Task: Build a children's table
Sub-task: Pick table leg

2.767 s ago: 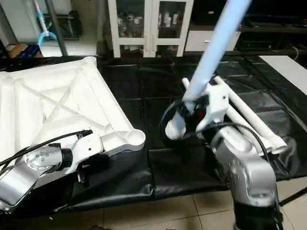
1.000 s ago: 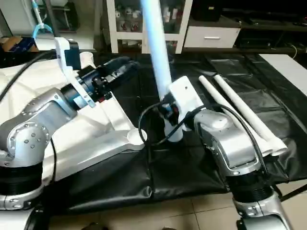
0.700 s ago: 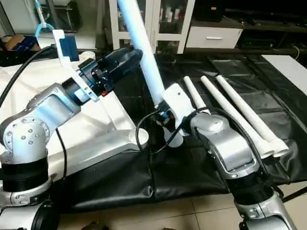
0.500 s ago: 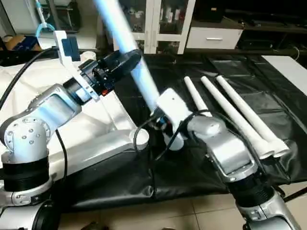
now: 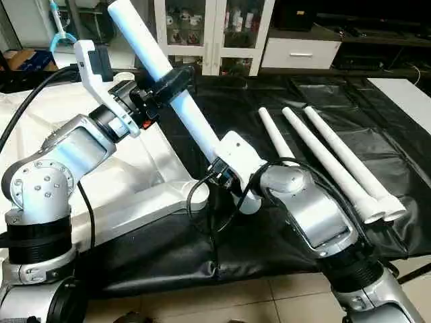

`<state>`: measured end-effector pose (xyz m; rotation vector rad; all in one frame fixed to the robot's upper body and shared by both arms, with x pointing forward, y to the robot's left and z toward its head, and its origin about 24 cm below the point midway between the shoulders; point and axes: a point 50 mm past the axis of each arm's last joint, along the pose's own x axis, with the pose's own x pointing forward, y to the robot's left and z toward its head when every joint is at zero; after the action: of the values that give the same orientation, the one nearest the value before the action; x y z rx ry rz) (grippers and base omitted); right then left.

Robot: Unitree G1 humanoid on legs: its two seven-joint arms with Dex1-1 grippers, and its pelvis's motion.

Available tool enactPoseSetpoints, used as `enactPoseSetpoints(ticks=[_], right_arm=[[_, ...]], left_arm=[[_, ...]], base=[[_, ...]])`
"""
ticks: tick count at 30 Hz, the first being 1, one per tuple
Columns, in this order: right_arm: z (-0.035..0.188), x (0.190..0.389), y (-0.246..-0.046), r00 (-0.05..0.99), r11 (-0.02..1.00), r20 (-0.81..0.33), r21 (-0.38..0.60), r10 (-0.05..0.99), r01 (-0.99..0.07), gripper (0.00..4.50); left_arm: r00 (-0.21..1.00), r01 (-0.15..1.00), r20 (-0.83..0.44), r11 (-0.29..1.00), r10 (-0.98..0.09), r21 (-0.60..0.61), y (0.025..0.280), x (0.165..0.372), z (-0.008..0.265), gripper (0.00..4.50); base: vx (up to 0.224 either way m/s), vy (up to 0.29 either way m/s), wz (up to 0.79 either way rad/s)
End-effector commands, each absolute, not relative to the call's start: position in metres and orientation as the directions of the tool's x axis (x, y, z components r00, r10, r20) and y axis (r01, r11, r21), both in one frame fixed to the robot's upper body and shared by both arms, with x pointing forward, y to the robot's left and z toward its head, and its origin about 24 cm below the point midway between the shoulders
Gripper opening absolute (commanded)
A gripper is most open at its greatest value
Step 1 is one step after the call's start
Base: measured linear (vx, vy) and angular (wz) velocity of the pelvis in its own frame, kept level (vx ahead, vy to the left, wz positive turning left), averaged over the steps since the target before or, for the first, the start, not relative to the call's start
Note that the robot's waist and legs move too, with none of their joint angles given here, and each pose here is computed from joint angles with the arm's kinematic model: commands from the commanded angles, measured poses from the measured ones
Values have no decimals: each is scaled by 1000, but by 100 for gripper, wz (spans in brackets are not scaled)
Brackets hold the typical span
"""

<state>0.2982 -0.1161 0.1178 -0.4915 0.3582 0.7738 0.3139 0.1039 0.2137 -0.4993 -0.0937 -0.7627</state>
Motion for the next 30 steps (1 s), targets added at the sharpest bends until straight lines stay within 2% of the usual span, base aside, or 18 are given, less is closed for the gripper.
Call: enactPoseSetpoints(ticks=[1,4,6,8,11,14,16,25,30], right_arm=[[128,304,-119,703,625,-442,-334,558,-706,178],[128,304,-119,706,629,-439,-333,556,-702,178],[128,305,-119,711,632,-436,-338,552,-698,178],[128,305,-119,712,632,-436,-339,551,-697,178],[129,306,-119,712,631,-433,-342,552,-697,178],[129,307,-119,713,630,-431,-344,552,-696,178],[129,307,-119,716,632,-429,-345,551,-694,178],[130,308,-119,723,638,-418,-349,550,-686,178],[131,309,-120,727,644,-414,-345,549,-683,178]], left_arm=[[742,666,272,627,-613,-404,104,317,219,352],[744,665,276,632,-609,-399,105,317,220,319],[743,665,278,626,-608,-407,105,317,220,316],[741,667,279,622,-611,-410,105,317,219,283],[730,679,289,608,-619,-411,104,316,221,275],[733,676,294,610,-613,-413,105,317,222,236],[728,681,304,599,-614,-421,105,317,223,232],[735,677,328,609,-593,-414,108,318,227,162],[737,675,336,609,-586,-418,109,319,228,150]], base=[[0,0,0],[0,0,0],[0,0,0],[0,0,0],[0,0,0],[0,0,0],[0,0,0],[0,0,0],[0,0,0]])
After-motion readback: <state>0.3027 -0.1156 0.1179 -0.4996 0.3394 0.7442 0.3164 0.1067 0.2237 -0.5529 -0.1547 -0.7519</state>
